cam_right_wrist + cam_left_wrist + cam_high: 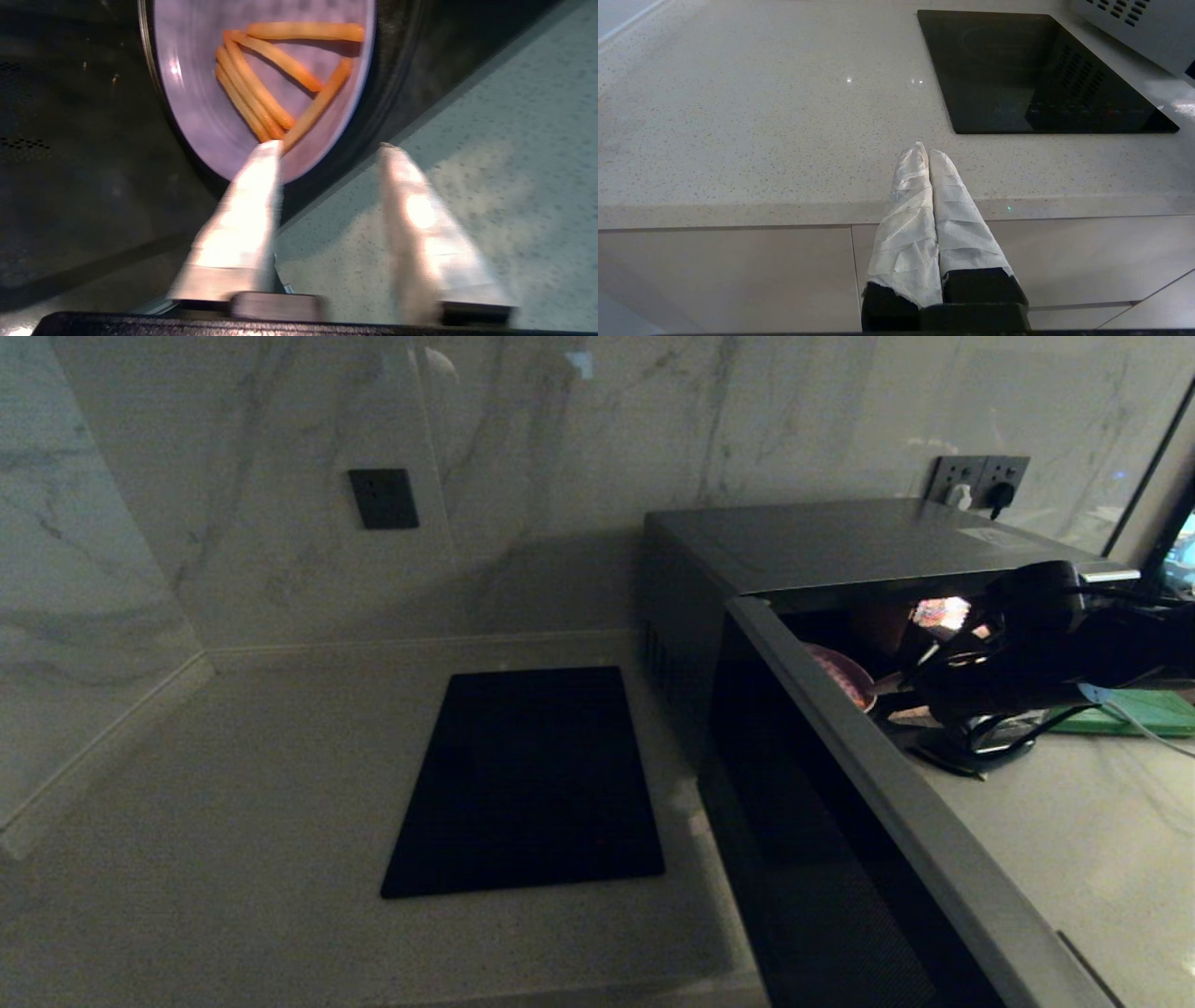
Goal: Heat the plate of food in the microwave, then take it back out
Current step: Take the plate out of the microwave
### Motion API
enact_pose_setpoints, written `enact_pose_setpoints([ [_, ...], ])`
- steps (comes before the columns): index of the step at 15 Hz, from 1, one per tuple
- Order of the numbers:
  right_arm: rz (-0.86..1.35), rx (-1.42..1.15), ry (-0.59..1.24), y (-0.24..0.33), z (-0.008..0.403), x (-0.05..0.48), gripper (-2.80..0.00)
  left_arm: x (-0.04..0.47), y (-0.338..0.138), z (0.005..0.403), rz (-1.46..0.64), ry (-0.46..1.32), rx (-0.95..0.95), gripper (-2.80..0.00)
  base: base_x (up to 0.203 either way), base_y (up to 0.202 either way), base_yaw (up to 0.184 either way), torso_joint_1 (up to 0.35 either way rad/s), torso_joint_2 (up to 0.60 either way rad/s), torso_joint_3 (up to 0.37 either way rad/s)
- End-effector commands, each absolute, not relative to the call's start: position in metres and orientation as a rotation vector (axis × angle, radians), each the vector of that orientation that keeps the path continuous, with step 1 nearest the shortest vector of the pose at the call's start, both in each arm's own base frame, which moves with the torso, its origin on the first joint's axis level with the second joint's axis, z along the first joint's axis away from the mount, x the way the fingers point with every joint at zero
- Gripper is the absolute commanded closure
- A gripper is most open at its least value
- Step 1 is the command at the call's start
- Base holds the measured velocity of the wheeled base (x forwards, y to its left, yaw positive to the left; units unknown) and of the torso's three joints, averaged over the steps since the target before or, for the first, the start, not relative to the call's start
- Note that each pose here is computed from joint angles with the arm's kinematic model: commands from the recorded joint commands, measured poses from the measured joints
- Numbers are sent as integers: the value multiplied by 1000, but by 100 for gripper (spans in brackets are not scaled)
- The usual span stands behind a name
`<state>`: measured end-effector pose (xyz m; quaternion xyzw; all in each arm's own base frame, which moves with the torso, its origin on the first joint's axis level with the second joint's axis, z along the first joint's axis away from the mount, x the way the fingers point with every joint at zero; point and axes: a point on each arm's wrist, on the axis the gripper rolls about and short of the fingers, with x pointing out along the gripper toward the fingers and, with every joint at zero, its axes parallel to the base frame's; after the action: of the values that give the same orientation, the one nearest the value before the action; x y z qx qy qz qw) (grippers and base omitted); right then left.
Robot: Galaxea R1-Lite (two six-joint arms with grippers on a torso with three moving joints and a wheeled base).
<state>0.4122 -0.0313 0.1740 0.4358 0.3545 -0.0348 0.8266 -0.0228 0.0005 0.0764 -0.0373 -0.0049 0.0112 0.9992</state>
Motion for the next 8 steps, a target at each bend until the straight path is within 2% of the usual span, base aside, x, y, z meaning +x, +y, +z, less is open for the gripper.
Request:
enact_pose_setpoints([
  [1,-73,933,763,-30,170,416,-280,-23,1,76,23,-10,-75,0,0,0,0,0,0,0],
  [8,-208,864,766,-17,155,427,-280,-23,1,76,23,-9,-75,0,0,0,0,0,0,0],
])
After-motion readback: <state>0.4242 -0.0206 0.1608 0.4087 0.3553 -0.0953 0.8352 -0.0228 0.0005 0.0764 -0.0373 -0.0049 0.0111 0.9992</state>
